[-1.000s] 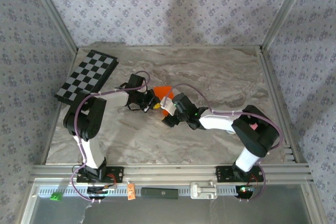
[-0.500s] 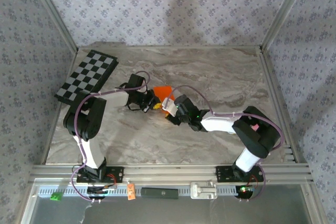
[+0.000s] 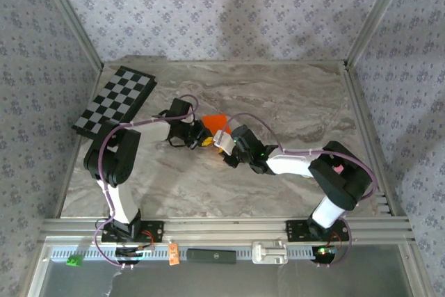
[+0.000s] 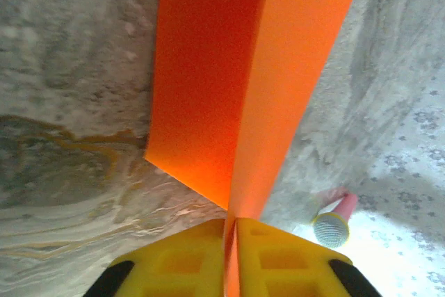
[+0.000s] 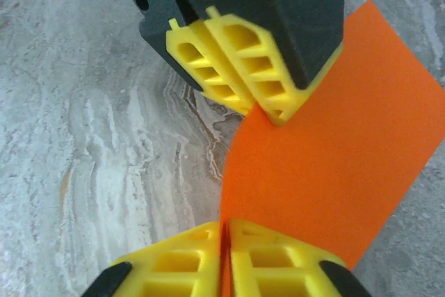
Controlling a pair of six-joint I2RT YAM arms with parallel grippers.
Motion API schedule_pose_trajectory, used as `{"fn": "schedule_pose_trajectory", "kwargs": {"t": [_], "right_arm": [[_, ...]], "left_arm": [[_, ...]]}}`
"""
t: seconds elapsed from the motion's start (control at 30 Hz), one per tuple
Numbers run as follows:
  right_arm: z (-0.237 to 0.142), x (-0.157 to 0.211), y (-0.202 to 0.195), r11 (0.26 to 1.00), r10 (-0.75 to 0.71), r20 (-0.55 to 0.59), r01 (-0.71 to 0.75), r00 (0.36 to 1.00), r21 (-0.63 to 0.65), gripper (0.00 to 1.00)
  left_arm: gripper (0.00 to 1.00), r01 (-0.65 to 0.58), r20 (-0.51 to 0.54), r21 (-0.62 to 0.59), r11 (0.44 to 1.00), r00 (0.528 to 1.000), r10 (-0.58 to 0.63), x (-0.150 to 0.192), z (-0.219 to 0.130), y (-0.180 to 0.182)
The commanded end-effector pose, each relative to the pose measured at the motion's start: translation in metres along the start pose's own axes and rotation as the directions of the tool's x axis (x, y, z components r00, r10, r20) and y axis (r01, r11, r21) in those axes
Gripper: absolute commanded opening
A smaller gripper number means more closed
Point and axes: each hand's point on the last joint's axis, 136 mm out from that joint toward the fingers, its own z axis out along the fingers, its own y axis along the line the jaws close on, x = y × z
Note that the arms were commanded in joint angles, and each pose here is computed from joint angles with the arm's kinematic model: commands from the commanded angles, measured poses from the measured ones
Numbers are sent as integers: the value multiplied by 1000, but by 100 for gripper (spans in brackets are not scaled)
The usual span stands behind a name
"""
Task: Fold a paper plane with a square sheet of paper (pick it up from the middle)
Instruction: Third fold the triangle at the center of the table.
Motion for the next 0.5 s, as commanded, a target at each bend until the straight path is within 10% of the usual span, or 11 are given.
{"fn": "schedule_pose_trajectory", "kwargs": {"t": [0.0, 0.2, 0.47], "right_arm": [[-1, -9, 9, 997, 23, 3, -22, 1000, -77, 8], [7, -11, 27, 966, 136, -46, -143, 990, -213, 5], [17, -21, 44, 896, 264, -90, -279, 960, -346, 4]], "left_arm": [[23, 13, 83, -61, 998, 997, -8, -10, -25, 14], [35, -47, 205, -47, 998, 977, 55, -35, -67, 0], [27, -124, 126, 2, 992, 984, 123, -38, -41, -29]]}}
